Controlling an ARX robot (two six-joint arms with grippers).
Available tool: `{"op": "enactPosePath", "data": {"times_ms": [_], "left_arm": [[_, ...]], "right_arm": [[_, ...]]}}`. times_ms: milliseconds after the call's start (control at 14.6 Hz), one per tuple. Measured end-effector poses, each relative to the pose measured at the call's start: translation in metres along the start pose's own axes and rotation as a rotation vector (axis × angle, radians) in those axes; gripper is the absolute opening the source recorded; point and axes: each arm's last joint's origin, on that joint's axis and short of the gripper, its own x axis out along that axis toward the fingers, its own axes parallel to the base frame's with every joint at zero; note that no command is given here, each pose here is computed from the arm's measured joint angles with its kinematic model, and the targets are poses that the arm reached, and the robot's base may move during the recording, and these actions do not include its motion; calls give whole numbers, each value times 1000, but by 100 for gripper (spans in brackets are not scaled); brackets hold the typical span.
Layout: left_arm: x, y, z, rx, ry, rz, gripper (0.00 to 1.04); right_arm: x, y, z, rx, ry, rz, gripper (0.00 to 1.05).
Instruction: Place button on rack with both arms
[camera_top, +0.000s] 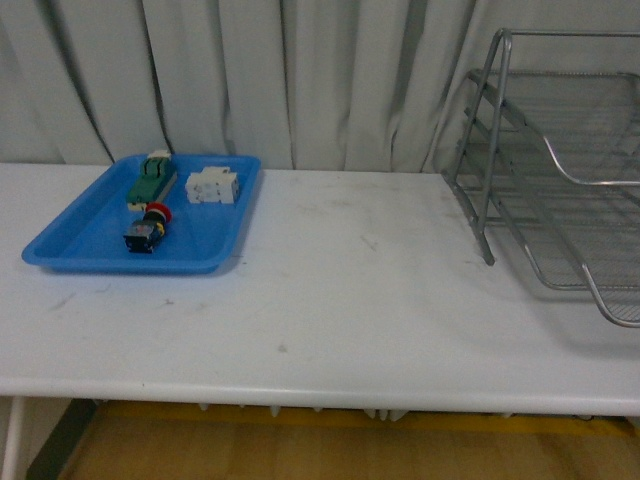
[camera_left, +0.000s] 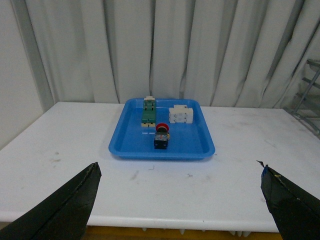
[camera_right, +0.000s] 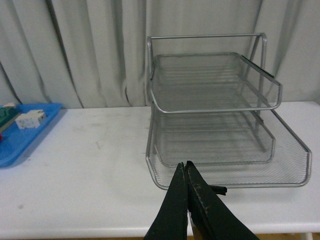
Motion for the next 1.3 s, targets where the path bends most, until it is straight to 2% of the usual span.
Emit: {"op": "enactPosePath", "data": {"times_ms": [479,547,616,1095,1231,1300], "left_arm": [[0,0,0,0,0,0,98],[0,0,0,0,0,0,98],[0,0,0,0,1,0,98],[0,0,0,0,0,0,98],[0,0,0,0,0,0,98],[0,0,0,0,0,0,98]], "right_arm": [[-8,-1,-6,0,-17,-5,2],[-15,-1,-13,-1,36,-5,2],[-18,0,-6,-1,-31,-5,2],[-18,-1,-9,-1,-9,-6,2],[-18,-1,-9,-3,-8,-6,25],[-18,-1,-9,-3,-9,-6,41]]}}
